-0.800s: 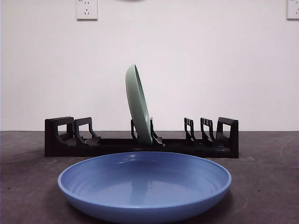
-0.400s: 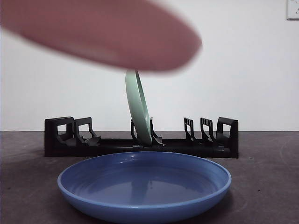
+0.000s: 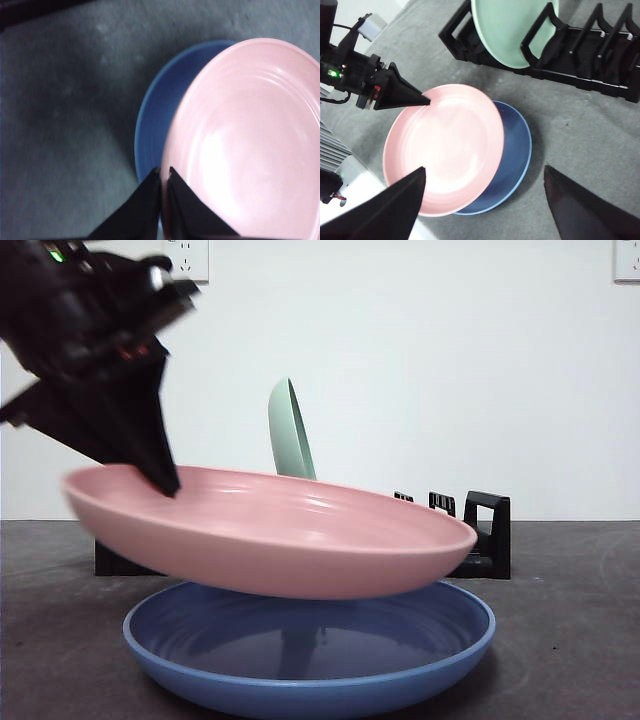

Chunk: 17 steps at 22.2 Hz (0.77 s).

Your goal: Place the plate

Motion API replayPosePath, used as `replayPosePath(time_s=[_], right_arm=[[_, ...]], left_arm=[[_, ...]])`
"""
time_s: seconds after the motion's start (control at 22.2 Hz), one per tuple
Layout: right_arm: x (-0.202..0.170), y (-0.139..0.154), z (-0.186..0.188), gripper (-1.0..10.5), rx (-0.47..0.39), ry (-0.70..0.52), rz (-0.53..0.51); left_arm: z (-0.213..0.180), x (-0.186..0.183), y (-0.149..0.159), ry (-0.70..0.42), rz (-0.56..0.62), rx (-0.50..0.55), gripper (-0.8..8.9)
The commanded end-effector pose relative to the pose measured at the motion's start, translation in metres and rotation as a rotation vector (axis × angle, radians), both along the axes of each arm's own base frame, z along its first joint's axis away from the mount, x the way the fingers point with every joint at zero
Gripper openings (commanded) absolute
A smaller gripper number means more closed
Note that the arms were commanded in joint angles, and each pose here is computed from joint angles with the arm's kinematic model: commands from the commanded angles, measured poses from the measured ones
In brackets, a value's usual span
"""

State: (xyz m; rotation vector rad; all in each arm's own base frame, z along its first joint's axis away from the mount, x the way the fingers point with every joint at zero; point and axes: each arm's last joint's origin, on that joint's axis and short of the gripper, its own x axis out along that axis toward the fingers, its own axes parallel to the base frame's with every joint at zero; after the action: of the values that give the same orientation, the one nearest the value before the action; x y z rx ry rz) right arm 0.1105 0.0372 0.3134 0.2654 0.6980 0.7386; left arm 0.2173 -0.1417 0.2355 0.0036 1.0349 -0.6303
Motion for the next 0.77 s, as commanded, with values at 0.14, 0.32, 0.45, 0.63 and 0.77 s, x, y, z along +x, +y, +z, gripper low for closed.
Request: replayPosePath(time_s=[0.14, 0.32, 0.45, 0.63, 0.77], right_arm=[[0.004, 0.001, 0.001, 3.7, -0.008, -0.011, 0.006], [0.005, 0.001, 0.0, 3.7, -0.009, -0.007, 0.007], [0.005, 0.001, 0.0, 3.7, -0.009, -0.008, 0.007], [0.005, 0.001, 0.0, 3.7, -0.009, -0.008, 0.007], [0.005, 0.001, 0.0, 3.7, -0.008, -0.008, 0.007]], left_arm=[[-0.011, 0.013, -0.012, 0.005, 0.02, -0.032, 0.05], [-0.026, 0.02, -0.017, 0.044, 0.017, -0.006, 0.05], [-0.034, 0.024, -0.02, 0.055, 0.018, 0.002, 0.06], [-0.035, 0.025, -0.022, 0.045, 0.014, -0.005, 0.06], [-0.035, 0.025, -0.022, 0.047, 0.016, -0.006, 0.08]])
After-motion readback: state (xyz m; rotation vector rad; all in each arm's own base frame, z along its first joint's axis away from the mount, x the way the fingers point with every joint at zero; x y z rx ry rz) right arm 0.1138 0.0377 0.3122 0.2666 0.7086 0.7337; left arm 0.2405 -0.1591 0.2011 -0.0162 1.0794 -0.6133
